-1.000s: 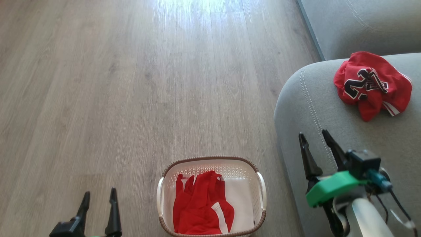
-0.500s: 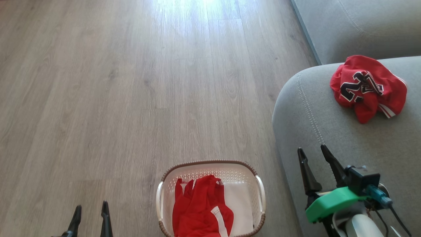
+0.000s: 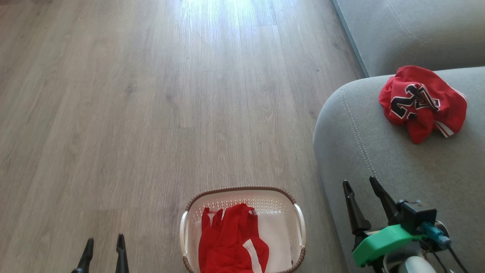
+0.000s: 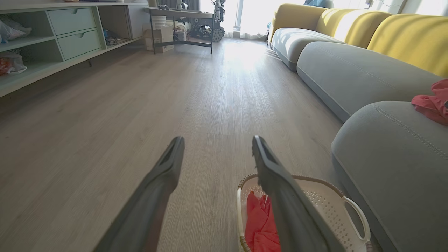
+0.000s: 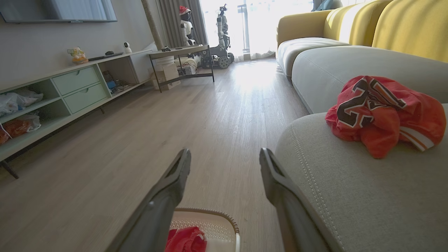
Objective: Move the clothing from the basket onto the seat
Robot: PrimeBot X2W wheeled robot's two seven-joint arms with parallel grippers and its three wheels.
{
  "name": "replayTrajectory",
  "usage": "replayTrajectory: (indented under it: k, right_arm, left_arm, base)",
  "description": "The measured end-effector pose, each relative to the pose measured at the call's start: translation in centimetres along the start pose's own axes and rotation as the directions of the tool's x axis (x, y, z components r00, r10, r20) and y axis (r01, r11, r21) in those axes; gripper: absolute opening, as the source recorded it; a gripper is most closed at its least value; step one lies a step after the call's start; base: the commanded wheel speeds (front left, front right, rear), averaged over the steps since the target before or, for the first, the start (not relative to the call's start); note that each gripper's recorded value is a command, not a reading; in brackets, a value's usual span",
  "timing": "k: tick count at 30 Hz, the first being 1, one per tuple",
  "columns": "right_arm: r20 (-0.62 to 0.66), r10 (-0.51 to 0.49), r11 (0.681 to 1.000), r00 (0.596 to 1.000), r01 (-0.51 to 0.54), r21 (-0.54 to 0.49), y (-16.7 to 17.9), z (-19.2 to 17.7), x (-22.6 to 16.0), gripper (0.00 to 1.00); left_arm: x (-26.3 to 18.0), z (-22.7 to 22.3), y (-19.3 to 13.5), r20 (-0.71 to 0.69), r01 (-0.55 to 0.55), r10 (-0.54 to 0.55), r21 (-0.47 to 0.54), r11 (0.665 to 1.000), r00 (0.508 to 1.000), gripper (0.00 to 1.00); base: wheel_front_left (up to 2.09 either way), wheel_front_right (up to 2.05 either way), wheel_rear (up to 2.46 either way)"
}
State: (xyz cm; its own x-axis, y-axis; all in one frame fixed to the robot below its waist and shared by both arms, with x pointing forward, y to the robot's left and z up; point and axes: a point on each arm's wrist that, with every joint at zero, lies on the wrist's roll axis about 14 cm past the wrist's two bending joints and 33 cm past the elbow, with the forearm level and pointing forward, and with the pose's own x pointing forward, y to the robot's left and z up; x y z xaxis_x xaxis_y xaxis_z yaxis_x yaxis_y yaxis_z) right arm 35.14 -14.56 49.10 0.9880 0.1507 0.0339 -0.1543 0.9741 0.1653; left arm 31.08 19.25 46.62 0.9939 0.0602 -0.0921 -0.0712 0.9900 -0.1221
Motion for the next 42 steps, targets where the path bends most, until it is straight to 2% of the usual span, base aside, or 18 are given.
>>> replayTrajectory:
  k: [15,26,37,42]
  right_arm:
    - [-0.008,-0.008,1.0,1.0,0.008,0.003,-0.3,-0.2,0.2,1.0]
    - [-0.022,-0.043,0.999,0.999,0.042,-0.02,-1.7,-0.7,1.1,1.0]
    - [0.043,-0.056,0.995,0.998,0.059,-0.074,-3.5,0.9,7.2,1.0]
    - [0.053,-0.053,0.994,0.997,0.058,-0.096,-4.3,0.3,10.5,1.0]
  left_arm:
    - [-0.1,-1.4,0.2,-0.042,-0.006,0.006,0.001,1.0,0.999,1.0]
    - [1.5,-3.6,-2.0,-0.124,0.069,-0.066,0.02,0.997,0.99,1.0]
    - [8.7,-6.7,-7.5,-0.233,0.222,-0.209,0.033,0.974,0.95,1.0]
    - [11.9,-10.5,-10.4,-0.33,0.326,-0.292,0.052,0.944,0.898,1.0]
  base:
    - [0.0,0.0,0.0]
    - [0.0,0.0,0.0]
    - [0.0,0.0,0.0]
    - [0.0,0.0,0.0]
